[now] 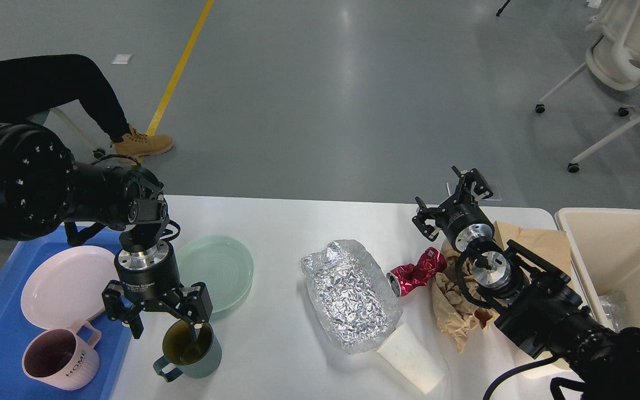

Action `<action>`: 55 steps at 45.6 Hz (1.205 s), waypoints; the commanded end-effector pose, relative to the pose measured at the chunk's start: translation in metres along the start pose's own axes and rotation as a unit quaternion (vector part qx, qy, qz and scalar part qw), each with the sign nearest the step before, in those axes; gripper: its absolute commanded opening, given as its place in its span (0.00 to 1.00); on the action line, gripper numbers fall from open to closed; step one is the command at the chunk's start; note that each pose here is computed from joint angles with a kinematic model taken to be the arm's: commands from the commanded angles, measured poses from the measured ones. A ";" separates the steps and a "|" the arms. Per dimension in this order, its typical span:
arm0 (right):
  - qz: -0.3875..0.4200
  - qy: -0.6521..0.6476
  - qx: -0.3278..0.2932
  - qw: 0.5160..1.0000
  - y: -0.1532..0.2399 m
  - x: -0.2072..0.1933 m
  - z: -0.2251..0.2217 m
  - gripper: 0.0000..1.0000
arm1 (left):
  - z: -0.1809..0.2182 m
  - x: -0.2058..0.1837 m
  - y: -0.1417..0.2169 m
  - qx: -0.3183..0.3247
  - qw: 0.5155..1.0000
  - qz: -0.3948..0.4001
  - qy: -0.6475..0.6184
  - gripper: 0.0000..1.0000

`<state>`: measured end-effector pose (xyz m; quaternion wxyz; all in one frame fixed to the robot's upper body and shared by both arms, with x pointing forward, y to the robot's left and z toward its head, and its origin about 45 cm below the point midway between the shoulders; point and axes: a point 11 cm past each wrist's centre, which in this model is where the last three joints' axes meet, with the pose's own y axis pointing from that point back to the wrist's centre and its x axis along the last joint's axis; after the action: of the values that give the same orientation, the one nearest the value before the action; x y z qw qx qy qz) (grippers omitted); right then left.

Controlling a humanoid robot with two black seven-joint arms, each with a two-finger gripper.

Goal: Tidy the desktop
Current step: 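Move the left gripper over the dark green mug, then lower the left gripper and grasp the dark green mug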

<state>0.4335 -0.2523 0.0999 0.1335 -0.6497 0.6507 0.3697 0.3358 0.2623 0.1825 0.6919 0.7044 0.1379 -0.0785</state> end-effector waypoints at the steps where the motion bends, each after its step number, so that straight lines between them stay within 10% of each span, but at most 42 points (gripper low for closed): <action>1: 0.000 0.000 0.000 1.000 0.000 0.000 0.000 1.00 | -0.001 0.001 -0.003 0.001 1.000 -0.001 0.001 0.96; 55: 0.000 0.000 0.000 1.000 0.000 0.000 0.000 1.00 | -0.009 0.000 -0.025 0.033 0.999 -0.015 -0.011 0.92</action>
<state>0.4335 -0.2523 0.0999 0.1335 -0.6497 0.6507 0.3697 0.3281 0.2657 0.1594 0.6752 0.7176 0.1371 -0.1015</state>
